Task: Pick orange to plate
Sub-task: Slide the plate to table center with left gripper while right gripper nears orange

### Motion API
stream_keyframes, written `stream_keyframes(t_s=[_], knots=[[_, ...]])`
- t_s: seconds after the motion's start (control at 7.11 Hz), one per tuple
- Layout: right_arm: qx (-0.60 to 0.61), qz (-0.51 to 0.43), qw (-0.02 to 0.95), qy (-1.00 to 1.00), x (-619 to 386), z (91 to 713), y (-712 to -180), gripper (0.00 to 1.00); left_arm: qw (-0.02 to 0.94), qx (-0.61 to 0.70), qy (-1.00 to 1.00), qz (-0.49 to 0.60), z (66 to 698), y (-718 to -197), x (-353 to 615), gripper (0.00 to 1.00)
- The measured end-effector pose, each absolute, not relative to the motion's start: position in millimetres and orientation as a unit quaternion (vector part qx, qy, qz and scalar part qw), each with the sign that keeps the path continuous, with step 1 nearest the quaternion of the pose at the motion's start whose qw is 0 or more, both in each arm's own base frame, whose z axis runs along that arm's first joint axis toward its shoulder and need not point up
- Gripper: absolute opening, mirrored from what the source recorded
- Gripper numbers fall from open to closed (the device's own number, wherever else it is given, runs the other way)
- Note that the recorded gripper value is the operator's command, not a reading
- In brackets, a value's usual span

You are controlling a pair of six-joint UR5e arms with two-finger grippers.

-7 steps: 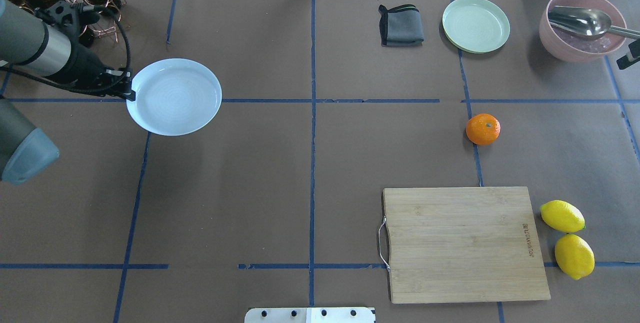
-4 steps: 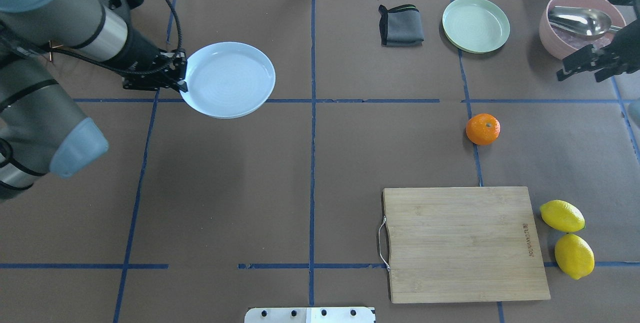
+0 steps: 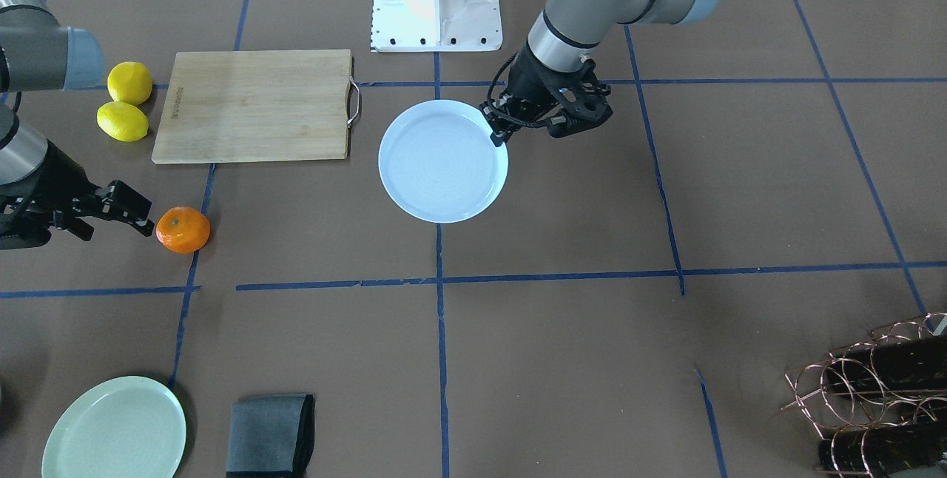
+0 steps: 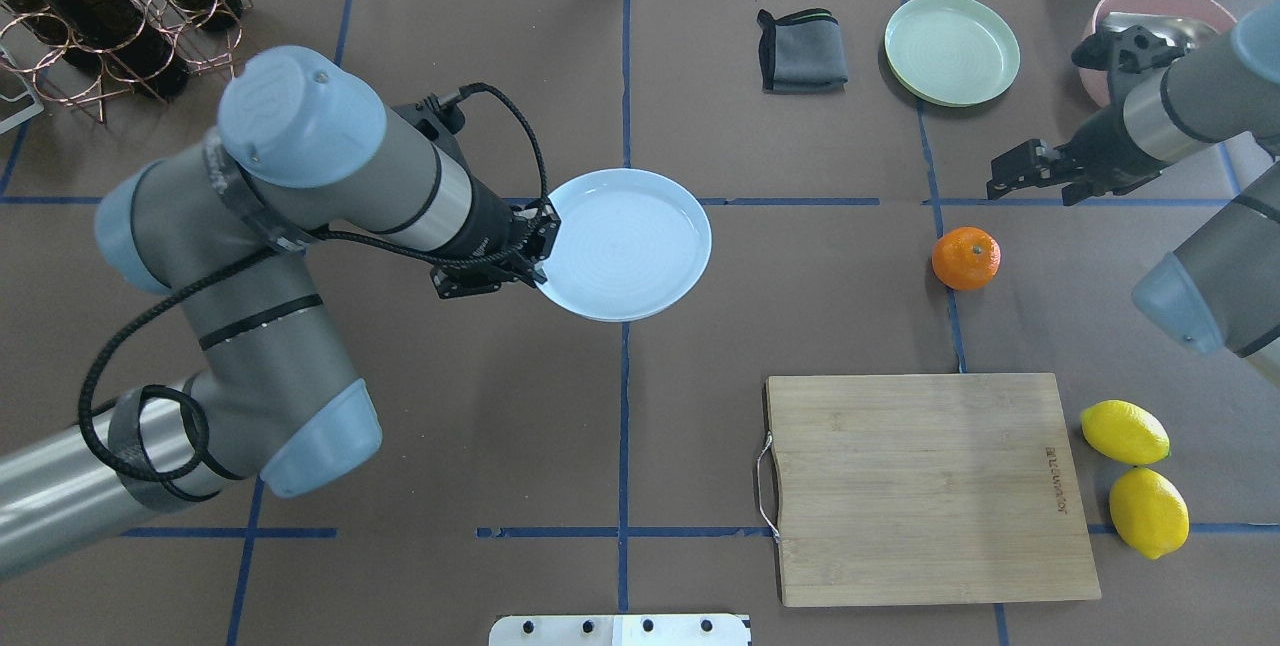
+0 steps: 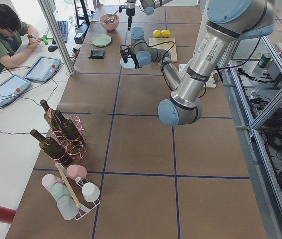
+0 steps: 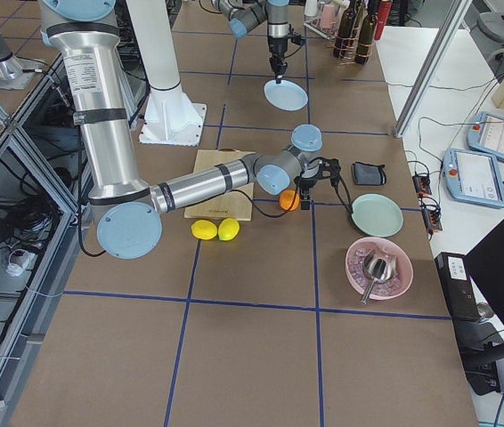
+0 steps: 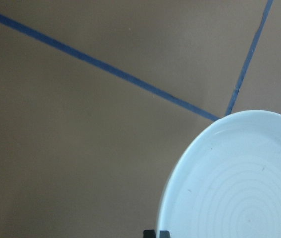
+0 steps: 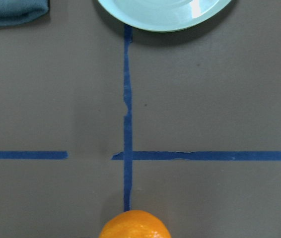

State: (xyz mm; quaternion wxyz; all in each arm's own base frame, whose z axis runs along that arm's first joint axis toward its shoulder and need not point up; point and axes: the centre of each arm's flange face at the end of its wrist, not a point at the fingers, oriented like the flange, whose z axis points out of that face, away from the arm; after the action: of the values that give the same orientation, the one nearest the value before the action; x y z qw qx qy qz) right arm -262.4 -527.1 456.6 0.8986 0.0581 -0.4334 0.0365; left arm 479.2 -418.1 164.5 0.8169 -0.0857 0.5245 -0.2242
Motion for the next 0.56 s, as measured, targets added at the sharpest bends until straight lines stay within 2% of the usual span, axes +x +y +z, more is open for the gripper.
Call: stream_keyframes(t_s=[0.28,0.56], knots=[[0.064,0.031,0.898,-0.434,-286,442,-523,1.00,0.805,-0.094,0.529,-0.252,135,-375,532,0.00],[0.066,0.028,0.898,-0.434,-293,437,-522,1.00,0.805,-0.094,0.522,-0.265,133,-357,566,0.00]])
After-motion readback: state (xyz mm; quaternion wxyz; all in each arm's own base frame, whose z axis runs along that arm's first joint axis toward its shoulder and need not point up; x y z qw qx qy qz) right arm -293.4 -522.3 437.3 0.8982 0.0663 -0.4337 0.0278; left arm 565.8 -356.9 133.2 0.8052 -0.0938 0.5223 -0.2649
